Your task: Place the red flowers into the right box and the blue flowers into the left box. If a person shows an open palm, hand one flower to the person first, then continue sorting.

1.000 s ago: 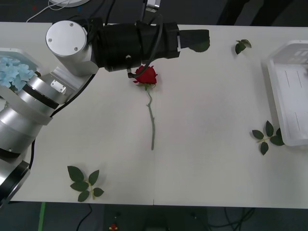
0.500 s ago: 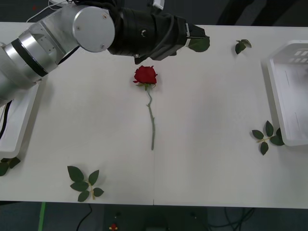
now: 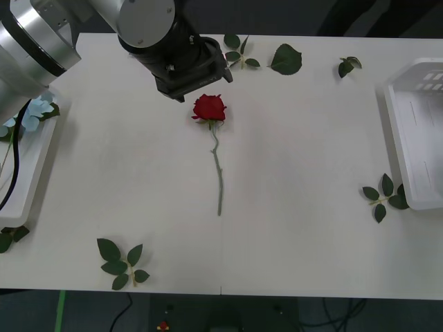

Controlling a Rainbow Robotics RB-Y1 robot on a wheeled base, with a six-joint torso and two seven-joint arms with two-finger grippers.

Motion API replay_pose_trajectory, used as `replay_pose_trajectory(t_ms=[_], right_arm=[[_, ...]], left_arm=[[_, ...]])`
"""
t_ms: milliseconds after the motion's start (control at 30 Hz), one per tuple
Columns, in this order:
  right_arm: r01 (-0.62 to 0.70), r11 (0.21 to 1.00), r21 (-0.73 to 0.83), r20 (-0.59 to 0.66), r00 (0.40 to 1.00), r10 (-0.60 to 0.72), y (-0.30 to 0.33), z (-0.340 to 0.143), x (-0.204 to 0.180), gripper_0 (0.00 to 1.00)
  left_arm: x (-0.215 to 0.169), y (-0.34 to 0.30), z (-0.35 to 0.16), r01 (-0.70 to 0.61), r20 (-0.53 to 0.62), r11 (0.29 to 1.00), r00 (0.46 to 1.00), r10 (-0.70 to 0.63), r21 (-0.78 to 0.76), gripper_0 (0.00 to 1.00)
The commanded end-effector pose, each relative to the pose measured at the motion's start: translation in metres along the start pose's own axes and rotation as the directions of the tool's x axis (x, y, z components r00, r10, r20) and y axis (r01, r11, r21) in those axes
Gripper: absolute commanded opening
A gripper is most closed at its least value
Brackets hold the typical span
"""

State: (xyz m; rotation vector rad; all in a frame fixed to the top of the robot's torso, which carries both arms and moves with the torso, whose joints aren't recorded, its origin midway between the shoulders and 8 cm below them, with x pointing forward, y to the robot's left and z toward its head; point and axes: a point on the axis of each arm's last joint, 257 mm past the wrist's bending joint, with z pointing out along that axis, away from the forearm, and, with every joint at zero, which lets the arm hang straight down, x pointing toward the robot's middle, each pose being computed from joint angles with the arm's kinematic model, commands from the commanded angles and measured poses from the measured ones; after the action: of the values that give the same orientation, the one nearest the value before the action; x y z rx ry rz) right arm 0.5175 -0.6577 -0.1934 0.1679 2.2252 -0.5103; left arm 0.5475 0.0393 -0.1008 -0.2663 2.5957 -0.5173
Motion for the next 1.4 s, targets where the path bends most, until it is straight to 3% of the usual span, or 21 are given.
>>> replay_pose_trajectory(t_ms=[33,233,267,300,333,600,900,1167,1400], right_arm=[[-0.004,1.000,0.015,0.016,1.000,0.004,0.003,0.001,-0.008,0.00],[0.018,0.999,0.033,0.012,1.000,-0.018,-0.003,0.003,0.001,0.02],[0.018,0.999,0.035,0.018,1.000,-0.019,-0.004,0.003,0.000,0.40],[0.019,0.999,0.035,0.021,1.000,-0.020,-0.004,0.003,0.001,0.64],[0.021,0.999,0.035,0.032,0.999,-0.022,-0.004,0.004,0.001,1.00],[0.027,0.999,0.030,0.051,0.998,-0.029,-0.003,0.004,0.000,1.00],[-0.026,0.999,-0.043,0.067,0.997,0.029,0.019,0.000,-0.006,1.00],[-0.103,0.979,-0.176,0.098,0.988,0.122,0.060,-0.012,-0.028,1.00],[-0.120,0.918,-0.379,0.146,0.972,0.187,0.134,-0.050,-0.061,1.00]], left_arm=[[0.003,-0.011,0.012,0.202,0.061,0.979,0.978,-0.202,0.005,1.00],[0.013,0.024,0.048,0.223,0.128,0.972,0.969,-0.213,-0.067,1.00],[0.017,0.031,0.054,0.205,0.136,0.974,0.972,-0.192,-0.091,1.00],[0.019,0.035,0.057,0.196,0.143,0.975,0.973,-0.180,-0.105,1.00],[0.024,0.045,0.065,0.169,0.154,0.976,0.977,-0.147,-0.139,1.00],[0.046,0.086,0.091,0.047,0.161,0.959,0.987,-0.002,-0.279,1.00],[0.070,0.087,0.105,-0.056,0.123,0.948,0.987,0.099,-0.315,1.00],[0.098,0.079,0.132,-0.138,0.088,0.947,0.981,0.170,-0.292,1.00],[0.115,0.077,0.159,-0.174,0.074,0.944,0.976,0.203,-0.281,1.00]])
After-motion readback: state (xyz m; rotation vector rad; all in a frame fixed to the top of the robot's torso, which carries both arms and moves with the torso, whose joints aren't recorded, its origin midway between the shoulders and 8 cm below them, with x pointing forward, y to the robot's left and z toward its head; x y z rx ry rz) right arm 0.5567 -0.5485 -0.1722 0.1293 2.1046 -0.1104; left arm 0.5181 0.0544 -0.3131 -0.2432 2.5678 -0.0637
